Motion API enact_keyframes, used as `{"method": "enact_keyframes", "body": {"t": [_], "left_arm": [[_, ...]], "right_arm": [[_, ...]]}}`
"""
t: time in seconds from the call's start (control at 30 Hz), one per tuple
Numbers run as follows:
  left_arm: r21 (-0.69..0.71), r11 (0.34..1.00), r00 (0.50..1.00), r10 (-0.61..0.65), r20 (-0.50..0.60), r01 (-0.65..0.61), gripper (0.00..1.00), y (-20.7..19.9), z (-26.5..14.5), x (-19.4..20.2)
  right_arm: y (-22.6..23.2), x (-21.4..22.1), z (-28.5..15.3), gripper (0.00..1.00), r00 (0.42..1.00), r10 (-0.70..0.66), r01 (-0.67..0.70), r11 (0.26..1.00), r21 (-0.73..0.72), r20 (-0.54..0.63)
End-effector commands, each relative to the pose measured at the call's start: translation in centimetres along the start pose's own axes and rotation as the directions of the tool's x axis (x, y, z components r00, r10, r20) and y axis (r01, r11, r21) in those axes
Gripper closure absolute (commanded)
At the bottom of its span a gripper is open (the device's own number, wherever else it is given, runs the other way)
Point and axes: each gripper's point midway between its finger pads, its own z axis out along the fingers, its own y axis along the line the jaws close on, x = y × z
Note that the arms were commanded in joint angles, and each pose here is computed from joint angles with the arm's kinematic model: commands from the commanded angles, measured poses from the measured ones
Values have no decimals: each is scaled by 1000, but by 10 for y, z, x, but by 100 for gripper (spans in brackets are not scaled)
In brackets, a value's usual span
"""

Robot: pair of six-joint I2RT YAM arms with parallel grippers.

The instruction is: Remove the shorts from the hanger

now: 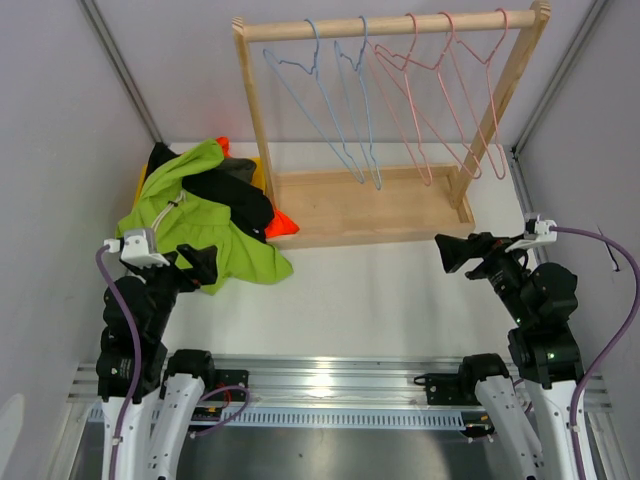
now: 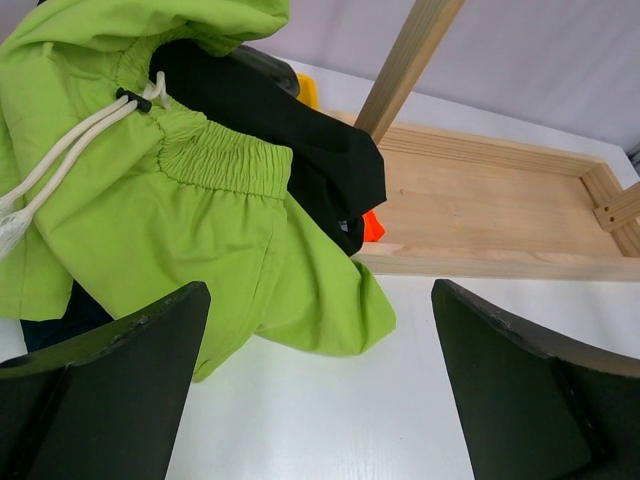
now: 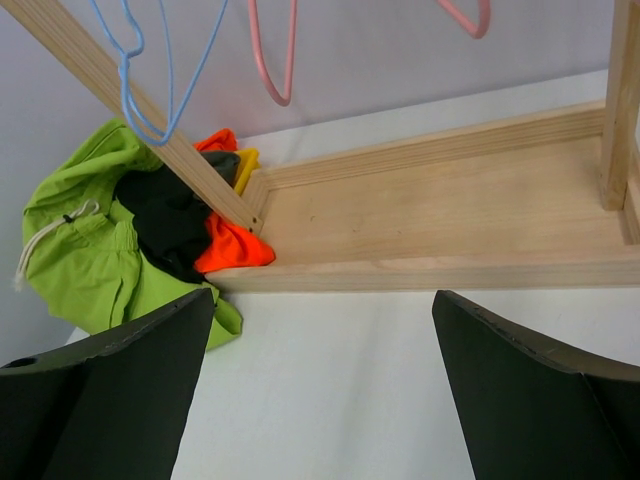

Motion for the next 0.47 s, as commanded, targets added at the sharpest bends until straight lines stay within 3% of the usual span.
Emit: {"method": "enact_keyframes", "body": {"t": [0.0, 0.43], "left_arm": [[4, 1000, 1000, 6, 27, -6, 1, -1, 1, -6], [13, 1000, 1000, 6, 18, -7, 1, -3, 2, -4]], "right_arm": [[7, -9, 1, 1, 998, -39, 41, 998, -38, 46], [16, -7, -3, 1, 997, -58, 63, 995, -78, 59]]}}
